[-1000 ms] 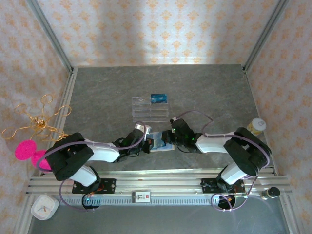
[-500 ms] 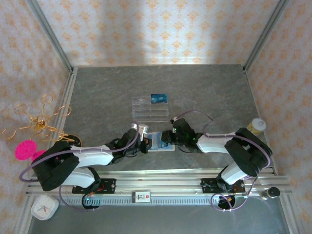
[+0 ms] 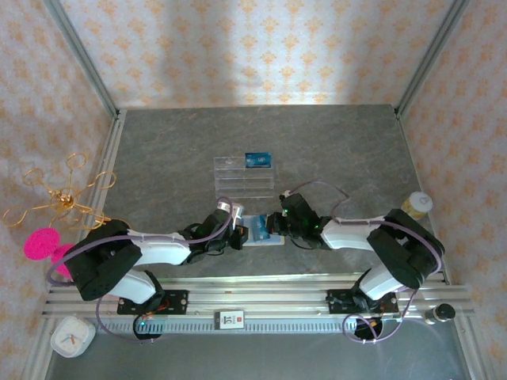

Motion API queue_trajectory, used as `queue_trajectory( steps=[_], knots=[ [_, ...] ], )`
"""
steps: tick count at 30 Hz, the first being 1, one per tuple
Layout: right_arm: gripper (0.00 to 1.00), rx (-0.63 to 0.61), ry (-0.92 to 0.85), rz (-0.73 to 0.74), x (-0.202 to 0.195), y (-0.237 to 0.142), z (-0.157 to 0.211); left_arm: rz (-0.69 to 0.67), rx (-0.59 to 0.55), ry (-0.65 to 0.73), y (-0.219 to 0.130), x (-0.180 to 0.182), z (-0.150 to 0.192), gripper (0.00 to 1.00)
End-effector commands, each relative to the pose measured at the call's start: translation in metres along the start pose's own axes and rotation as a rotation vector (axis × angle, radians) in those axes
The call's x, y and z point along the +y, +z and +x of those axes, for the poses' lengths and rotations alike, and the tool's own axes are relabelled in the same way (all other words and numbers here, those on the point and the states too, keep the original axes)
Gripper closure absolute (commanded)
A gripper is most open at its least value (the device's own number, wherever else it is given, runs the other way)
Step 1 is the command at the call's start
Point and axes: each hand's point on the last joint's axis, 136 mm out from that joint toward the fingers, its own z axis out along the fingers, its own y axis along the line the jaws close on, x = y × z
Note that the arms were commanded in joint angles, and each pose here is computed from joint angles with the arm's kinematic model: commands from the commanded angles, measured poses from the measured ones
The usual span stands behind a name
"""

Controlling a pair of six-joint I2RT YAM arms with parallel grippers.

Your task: Take the credit cards out of the card holder

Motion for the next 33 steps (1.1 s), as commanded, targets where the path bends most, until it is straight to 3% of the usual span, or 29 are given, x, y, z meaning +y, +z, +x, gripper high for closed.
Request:
queue_trajectory(
  steps=[1,7,11,14,20,22,26,33],
  knots=[
    [1.0,-0.088,0.022,0.097,-0.018,-0.016,-0.012,-0.018,-0.003,0.008,0.001,0.002,-0.004,0.98],
    [1.0,-0.138,0.007,0.11,-0.017,-0.036,-0.021,-0.004,-0.039,-0.002,-0.01,0.002,-0.014,0.98],
    [1.0,-0.112,-0.018,0.109,-0.012,-0.037,-0.021,0.076,-0.096,0.021,-0.023,-0.014,-0.033,0.88],
    [1.0,-0.082,-0.006,0.089,-0.01,-0.029,-0.016,0.142,-0.103,0.028,-0.019,-0.029,-0.039,0.86],
    [1.0,-0.07,0.009,0.079,-0.011,-0.02,-0.013,0.198,-0.061,0.055,0.005,-0.054,-0.034,0.91],
    [1.0,-0.062,0.012,0.086,-0.014,-0.018,-0.01,0.162,-0.025,0.059,0.017,-0.048,-0.027,0.97],
    [1.0,-0.046,0.015,0.091,-0.019,-0.016,-0.004,0.132,0.006,0.055,0.029,-0.039,-0.018,0.98],
    [0.86,-0.001,0.021,0.095,-0.026,-0.007,0.007,0.07,0.061,0.041,0.039,-0.023,-0.002,1.0]
  ],
)
